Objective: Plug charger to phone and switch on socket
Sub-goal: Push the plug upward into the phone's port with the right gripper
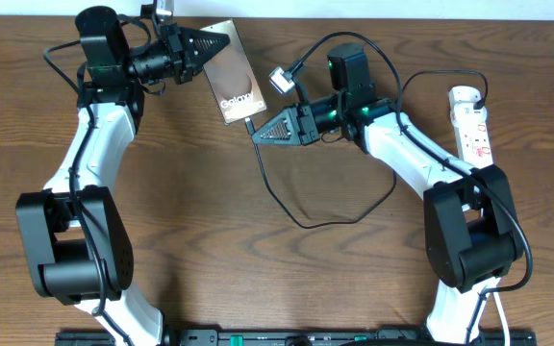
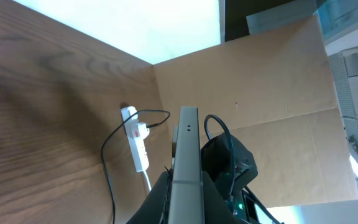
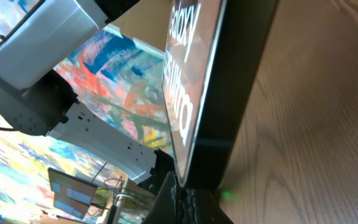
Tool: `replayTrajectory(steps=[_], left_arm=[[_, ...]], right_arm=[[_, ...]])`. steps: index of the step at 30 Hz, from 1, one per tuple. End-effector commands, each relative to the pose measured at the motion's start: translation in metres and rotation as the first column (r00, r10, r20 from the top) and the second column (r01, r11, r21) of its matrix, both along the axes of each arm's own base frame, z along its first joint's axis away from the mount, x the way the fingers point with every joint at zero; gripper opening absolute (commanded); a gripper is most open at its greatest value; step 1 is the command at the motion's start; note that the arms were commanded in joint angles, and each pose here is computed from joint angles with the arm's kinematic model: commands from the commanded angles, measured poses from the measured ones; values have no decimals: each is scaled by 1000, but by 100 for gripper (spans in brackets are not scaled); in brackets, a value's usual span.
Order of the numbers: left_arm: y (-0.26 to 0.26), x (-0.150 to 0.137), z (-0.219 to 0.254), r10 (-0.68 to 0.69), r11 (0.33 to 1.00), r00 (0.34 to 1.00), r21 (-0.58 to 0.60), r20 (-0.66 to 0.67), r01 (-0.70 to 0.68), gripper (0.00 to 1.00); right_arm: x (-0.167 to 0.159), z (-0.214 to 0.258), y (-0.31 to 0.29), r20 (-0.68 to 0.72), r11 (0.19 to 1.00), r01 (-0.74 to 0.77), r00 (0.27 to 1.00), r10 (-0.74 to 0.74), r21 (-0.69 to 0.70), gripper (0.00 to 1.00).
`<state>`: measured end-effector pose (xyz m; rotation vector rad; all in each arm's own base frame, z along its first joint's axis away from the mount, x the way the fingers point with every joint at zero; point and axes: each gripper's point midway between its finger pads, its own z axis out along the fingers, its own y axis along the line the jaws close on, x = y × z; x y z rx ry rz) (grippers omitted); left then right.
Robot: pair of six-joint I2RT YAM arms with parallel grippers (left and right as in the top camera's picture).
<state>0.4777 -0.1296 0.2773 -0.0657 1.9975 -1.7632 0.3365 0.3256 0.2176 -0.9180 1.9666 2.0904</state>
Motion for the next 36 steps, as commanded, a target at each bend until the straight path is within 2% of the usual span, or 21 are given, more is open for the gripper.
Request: replayTrajectory(steps=[1,30,33,36], left_arm=[[-6,-10,8,-73,997,996,-2,44,73,7],[-17,-13,8,-100,995,989,24,106,98,7],[-17,-13,8,-100,995,990,24,103,98,7],[-18,-15,5,-109,994,990,22,87,107,7]], right_arm=[[6,14,-5,25,999,33,999,-33,2,1],[14,22,3,23,997,71,997,-71,-7,1],[12,24,1,18,998,56,998,-56,-1,19],[10,26,-3,14,999,32,999,-32,11,24]])
